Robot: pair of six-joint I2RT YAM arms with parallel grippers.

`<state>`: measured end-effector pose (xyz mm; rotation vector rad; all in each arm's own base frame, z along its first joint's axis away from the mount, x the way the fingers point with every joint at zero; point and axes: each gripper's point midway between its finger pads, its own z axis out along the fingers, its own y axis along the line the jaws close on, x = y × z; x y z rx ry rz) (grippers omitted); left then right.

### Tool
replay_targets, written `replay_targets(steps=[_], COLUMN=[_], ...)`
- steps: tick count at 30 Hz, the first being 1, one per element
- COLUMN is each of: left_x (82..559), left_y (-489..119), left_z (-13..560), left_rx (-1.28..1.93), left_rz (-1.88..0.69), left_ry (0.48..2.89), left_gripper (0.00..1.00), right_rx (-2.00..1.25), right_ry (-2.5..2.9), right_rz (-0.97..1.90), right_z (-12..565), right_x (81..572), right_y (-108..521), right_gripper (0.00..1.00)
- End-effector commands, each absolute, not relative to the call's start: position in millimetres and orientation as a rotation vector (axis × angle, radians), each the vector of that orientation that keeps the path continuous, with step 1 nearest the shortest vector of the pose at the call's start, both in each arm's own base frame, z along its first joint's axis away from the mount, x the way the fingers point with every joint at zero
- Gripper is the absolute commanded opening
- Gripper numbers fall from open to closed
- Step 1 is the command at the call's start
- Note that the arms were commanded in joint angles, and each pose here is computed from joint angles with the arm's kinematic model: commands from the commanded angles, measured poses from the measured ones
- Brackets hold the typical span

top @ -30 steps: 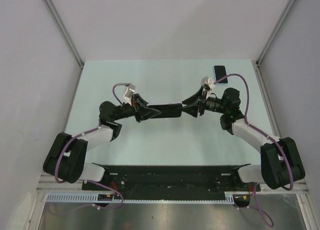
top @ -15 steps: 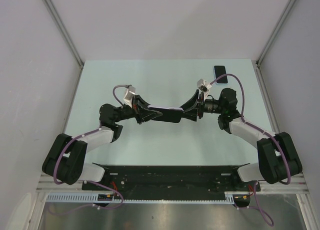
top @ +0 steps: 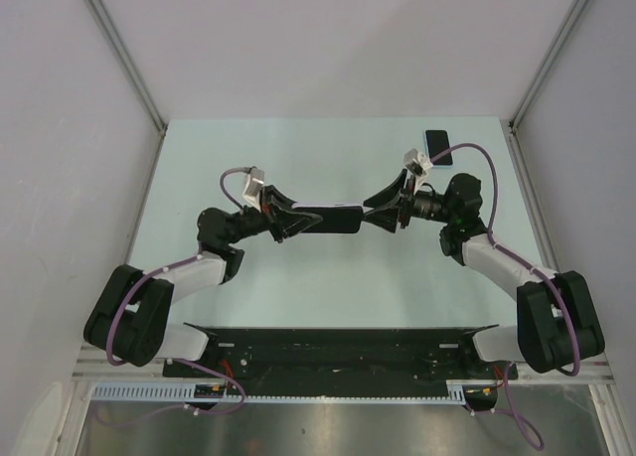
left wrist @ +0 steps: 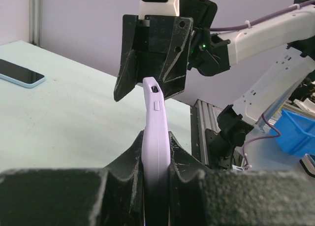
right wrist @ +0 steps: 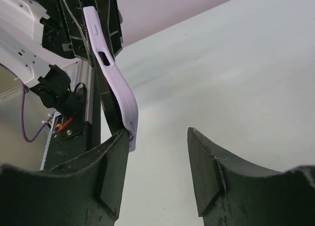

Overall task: Take the phone out of the phone case
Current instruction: Remove the phone case from the phone.

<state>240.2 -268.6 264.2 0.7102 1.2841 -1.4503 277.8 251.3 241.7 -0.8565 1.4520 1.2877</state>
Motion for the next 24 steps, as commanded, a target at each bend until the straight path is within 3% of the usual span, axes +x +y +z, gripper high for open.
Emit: replay_targets(steps=[1, 24], left_x=[236.1, 253.4], left_y=[-259.8, -240.3], left_z=[295.5, 304.0], left_rx=[0.709, 0.603], left_rz=[-1.383, -1.334], left_ry=[1.099, 1.106], left_gripper=[0.00, 0.00], right_rx=[-0.845, -0.936], right_ry=[1.326, 1.351], right_rz=[1.203, 1.264], right_z=[281.4, 255.5], right_x=[286.6, 274.5], right_y=[243.1, 268.3], right_gripper=[0.56, 0.56])
